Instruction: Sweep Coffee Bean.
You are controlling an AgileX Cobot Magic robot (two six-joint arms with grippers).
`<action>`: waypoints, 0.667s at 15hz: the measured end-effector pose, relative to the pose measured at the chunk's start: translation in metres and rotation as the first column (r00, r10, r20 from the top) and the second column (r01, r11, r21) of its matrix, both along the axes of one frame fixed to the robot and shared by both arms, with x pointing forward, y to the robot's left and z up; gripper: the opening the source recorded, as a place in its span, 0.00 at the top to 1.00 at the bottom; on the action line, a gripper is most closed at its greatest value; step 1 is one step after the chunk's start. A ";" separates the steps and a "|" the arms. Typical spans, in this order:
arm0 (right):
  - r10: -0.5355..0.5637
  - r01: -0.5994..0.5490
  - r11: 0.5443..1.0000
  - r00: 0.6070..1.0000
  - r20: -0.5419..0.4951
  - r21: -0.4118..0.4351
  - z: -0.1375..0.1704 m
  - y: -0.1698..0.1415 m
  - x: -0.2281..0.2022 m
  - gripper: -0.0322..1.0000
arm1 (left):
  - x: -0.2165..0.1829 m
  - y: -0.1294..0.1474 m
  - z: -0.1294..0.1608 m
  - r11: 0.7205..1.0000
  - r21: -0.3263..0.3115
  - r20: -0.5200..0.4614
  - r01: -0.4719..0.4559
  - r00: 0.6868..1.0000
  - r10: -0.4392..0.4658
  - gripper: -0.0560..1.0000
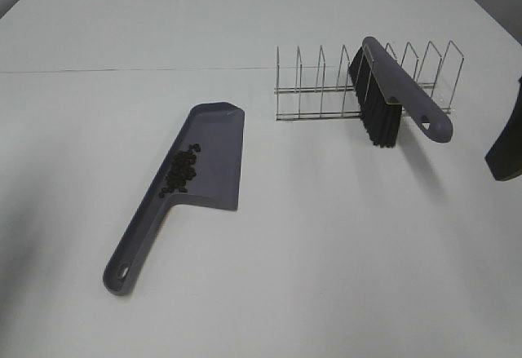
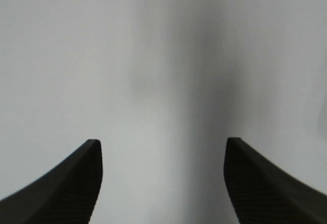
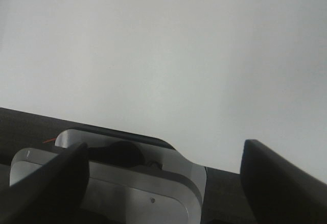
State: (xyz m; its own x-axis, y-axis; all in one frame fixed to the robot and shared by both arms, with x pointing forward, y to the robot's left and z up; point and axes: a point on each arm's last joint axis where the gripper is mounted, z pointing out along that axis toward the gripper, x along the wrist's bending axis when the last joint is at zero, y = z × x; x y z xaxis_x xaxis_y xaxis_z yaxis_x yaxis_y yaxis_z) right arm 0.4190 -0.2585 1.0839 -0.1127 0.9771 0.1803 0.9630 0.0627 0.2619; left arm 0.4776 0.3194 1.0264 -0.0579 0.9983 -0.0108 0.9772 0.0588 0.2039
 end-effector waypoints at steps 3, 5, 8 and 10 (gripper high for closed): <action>0.000 -0.003 1.000 0.985 0.175 0.014 0.029 -0.006 -0.037 0.27 | -0.058 -0.006 0.023 1.000 -0.007 0.129 -0.004 0.992 0.005 0.36; 0.006 -0.004 1.000 0.967 0.254 -0.006 0.039 -0.010 -0.054 0.27 | -0.084 -0.009 0.032 1.000 -0.014 0.178 -0.005 0.984 0.007 0.36; 0.005 0.013 0.999 0.925 0.381 -0.046 0.042 -0.021 -0.093 0.27 | -0.128 -0.013 0.047 0.999 -0.022 0.329 -0.035 0.944 0.040 0.36; 0.004 0.019 0.999 0.908 0.419 -0.051 0.033 -0.025 -0.114 0.27 | -0.152 -0.015 0.054 0.999 -0.021 0.417 -0.037 0.908 0.043 0.36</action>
State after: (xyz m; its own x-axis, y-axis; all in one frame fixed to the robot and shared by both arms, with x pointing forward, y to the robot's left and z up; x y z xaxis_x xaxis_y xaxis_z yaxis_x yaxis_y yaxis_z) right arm 0.3050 -0.2834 1.1170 -0.1591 0.9850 0.0667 0.7658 0.0805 0.6381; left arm 0.3251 0.3046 1.0800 -0.0850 0.9949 -0.0552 0.7996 0.1012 0.5920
